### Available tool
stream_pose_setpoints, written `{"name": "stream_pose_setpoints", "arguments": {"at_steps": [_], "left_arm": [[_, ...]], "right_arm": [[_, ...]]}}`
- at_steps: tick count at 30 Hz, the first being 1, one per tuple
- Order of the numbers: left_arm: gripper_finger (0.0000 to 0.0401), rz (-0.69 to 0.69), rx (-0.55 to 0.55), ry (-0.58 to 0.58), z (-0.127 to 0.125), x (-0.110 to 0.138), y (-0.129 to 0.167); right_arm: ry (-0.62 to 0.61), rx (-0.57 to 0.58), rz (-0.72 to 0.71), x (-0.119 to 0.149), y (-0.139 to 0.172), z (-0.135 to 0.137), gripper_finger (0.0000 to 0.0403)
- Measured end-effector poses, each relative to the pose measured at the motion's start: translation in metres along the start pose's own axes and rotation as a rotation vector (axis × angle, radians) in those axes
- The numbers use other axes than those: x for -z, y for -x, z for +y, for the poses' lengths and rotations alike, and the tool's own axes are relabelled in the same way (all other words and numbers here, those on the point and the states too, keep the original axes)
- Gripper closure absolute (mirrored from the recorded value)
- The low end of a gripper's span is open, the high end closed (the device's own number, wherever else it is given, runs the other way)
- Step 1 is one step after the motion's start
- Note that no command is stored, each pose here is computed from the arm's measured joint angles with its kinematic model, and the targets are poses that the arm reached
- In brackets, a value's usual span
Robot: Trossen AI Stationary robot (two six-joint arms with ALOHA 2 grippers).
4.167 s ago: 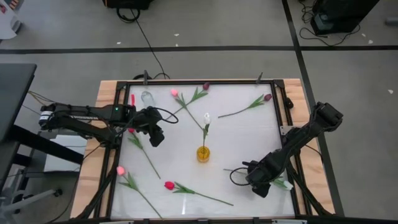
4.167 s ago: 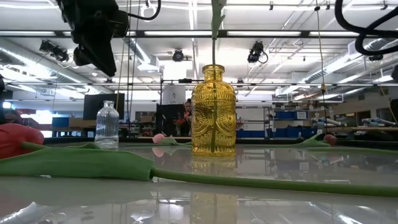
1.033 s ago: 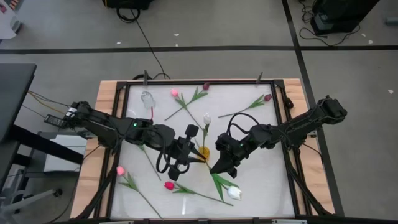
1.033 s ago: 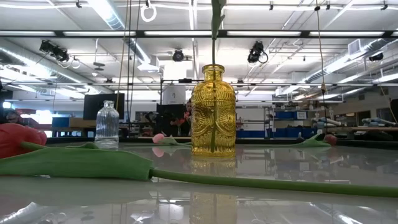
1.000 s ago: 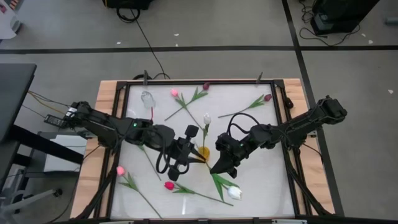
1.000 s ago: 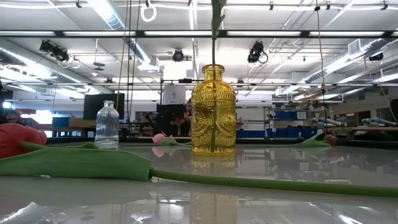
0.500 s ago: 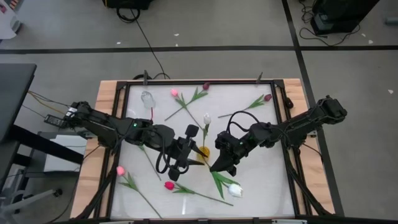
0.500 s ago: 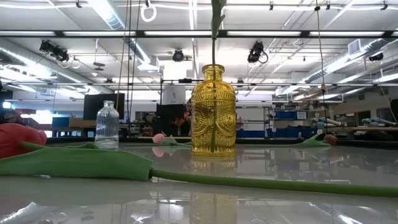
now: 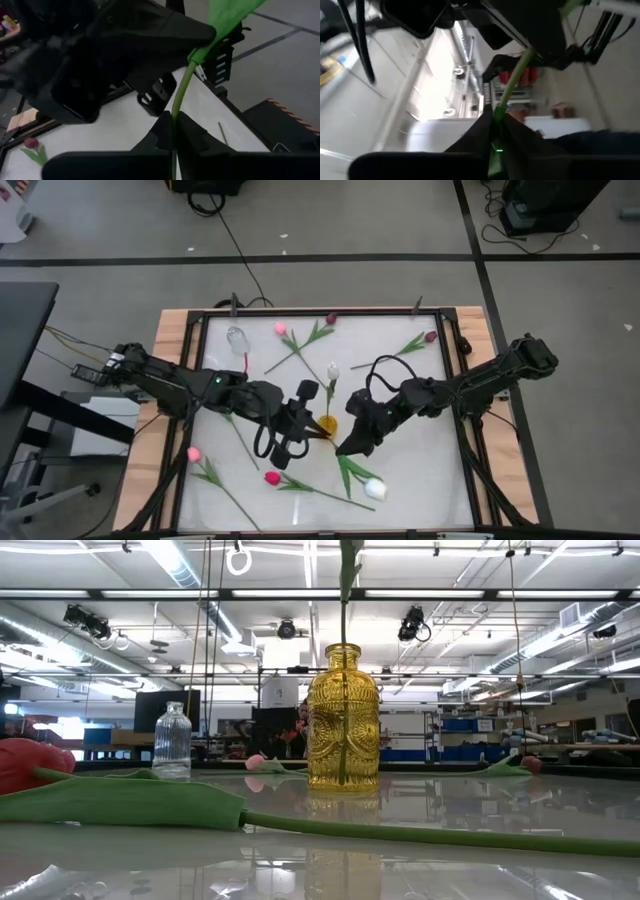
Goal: Sort flowers into vase by color
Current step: Put the white tulip into the yellow flower vase
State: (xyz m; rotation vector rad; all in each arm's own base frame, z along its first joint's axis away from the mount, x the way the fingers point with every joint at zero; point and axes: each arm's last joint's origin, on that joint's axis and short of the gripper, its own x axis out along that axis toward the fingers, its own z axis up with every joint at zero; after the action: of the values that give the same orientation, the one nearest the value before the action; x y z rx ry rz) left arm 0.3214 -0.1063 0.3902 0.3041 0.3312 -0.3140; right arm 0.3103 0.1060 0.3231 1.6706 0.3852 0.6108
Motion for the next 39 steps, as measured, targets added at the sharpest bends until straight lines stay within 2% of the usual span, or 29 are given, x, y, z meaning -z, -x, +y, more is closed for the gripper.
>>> {"name": "stream_pose_setpoints", "arguments": {"at_steps": [3, 5, 9, 12, 16, 20, 22, 25, 28, 30, 34, 39], "left_arm": [[0.0396, -0.01, 0.034, -0.016, -0.002, -0.001, 0.003], [0.0397, -0.008, 0.062, -0.033, -0.006, -0.003, 0.01], [0.0397, 0.047, 0.081, -0.04, -0.007, 0.001, 0.017], [0.0397, 0.042, 0.074, -0.005, -0.006, 0.0, 0.019], [0.0398, -0.112, 0.035, 0.045, 0.002, -0.016, 0.031], [0.0398, -0.291, 0.034, 0.118, 0.013, -0.033, 0.045], [0.0398, -0.368, 0.028, 0.194, 0.022, -0.039, 0.054], [0.0398, -0.44, 0.012, 0.316, 0.036, -0.043, 0.061], [0.0398, -0.436, 0.002, 0.384, 0.043, -0.04, 0.053], [0.0398, -0.405, 0.0, 0.416, 0.046, -0.034, 0.041], [0.0398, -0.369, -0.005, 0.46, 0.046, -0.027, 0.021], [0.0398, -0.31, -0.138, 0.473, 0.049, -0.019, 0.013]], "right_arm": [[0.104, 0.011, 0.003, 0.001, 0.0, -0.001, 0.0322], [0.198, -0.031, 0.004, 0.002, 0.0, 0.003, 0.0297], [0.413, -0.24, -0.001, 0.006, 0.005, 0.026, 0.0242], [0.624, -0.382, -0.045, 0.007, 0.014, 0.045, 0.0206], [0.974, -0.433, -0.229, 0.001, 0.028, 0.064, 0.0174], [1.361, -0.407, -0.458, 0.002, 0.042, 0.083, 0.0162], [1.479, -0.362, -0.505, 0.003, 0.047, 0.088, 0.0162], [1.531, -0.213, -0.498, -0.001, 0.047, 0.088, 0.0165], [1.536, -0.035, -0.444, -0.009, 0.039, 0.079, 0.0171], [1.538, 0.027, -0.432, -0.013, 0.033, 0.073, 0.0175], [1.546, 0.022, -0.439, -0.014, 0.029, 0.074, 0.0179], [1.542, 0.013, -0.429, -0.01, 0.029, 0.074, 0.0191]]}}
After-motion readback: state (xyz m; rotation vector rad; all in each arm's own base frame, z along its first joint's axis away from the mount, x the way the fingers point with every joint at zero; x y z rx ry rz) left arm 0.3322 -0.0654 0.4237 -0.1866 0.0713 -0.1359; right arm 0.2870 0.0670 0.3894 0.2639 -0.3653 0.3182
